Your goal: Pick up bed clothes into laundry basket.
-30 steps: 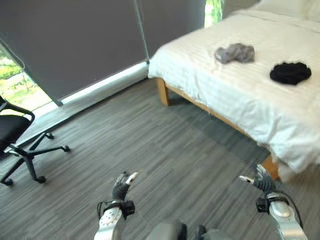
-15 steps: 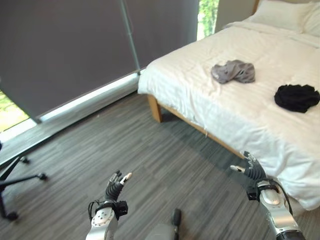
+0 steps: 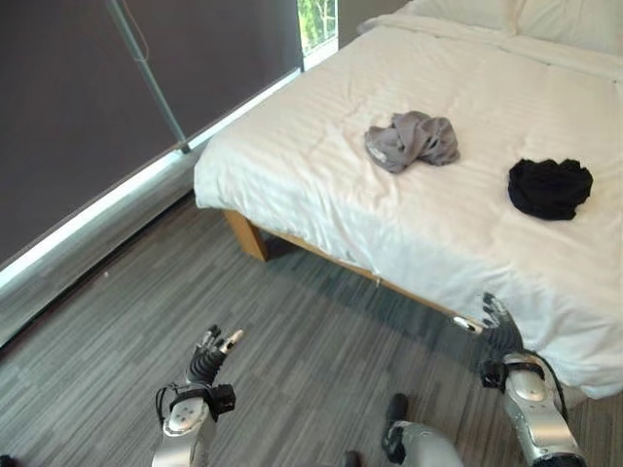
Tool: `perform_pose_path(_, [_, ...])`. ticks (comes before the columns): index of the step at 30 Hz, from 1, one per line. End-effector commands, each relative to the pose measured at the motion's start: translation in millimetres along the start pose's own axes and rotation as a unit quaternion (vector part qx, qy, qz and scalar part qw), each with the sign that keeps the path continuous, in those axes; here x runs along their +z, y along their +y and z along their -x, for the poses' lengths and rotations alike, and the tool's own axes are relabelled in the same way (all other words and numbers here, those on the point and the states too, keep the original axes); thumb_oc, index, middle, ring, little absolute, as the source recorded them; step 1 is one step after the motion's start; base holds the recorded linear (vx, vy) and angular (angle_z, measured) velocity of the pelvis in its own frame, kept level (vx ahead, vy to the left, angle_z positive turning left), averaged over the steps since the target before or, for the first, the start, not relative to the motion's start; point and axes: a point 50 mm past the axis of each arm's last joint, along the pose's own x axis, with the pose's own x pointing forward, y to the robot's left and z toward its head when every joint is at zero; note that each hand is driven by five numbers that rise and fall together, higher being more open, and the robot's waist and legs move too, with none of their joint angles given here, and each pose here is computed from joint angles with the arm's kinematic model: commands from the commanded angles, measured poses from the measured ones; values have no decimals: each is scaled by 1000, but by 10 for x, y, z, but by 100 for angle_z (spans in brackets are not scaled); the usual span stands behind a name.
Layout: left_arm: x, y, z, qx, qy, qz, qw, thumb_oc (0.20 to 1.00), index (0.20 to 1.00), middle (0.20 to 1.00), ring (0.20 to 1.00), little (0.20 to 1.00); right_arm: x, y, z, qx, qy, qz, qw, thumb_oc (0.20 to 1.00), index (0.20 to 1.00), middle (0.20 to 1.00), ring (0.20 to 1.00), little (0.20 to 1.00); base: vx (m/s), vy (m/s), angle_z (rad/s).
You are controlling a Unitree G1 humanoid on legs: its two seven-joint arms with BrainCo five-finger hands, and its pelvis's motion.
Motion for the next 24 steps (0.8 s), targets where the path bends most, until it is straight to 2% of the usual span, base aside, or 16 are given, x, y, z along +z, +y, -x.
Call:
perform_pose_path(1, [344, -50, -81, -21, -77, -32, 996, 1000, 1000, 1000, 1000, 1000, 399, -189, -139, -38, -86, -6, 996, 1000, 1000, 1000, 1000, 1000, 99, -265, 18])
perform_pose_path(5, [405, -169, -105, -41, -88, -24, 995, 1000, 1000, 1000, 1000, 1000, 486, -324, -172, -59, -99, -3, 993, 1000, 1000, 1000, 1000, 1000, 131, -160, -4])
perform_pose_path(11, [288, -153, -30, -49, -71, -32, 996, 1000, 1000, 1000, 1000, 1000, 555, -473, -239, -86, -102, 13, 991, 1000, 1000, 1000, 1000, 1000, 269, -8, -44])
perform_pose_path(17, [145, -133, -8, -47, -41, -25, 998, 1000, 1000, 1000, 1000, 1000, 650, -322, -249, -62, -122, 20, 990, 1000, 1000, 1000, 1000, 1000, 155, 62, -64])
perform_pose_path(24, [300, -218, -73, -65, -67, -51, 994, 1000, 1000, 1000, 1000, 1000, 646, -175, -219, -44, -126, 14, 991, 1000, 1000, 1000, 1000, 1000, 108, 142, -21])
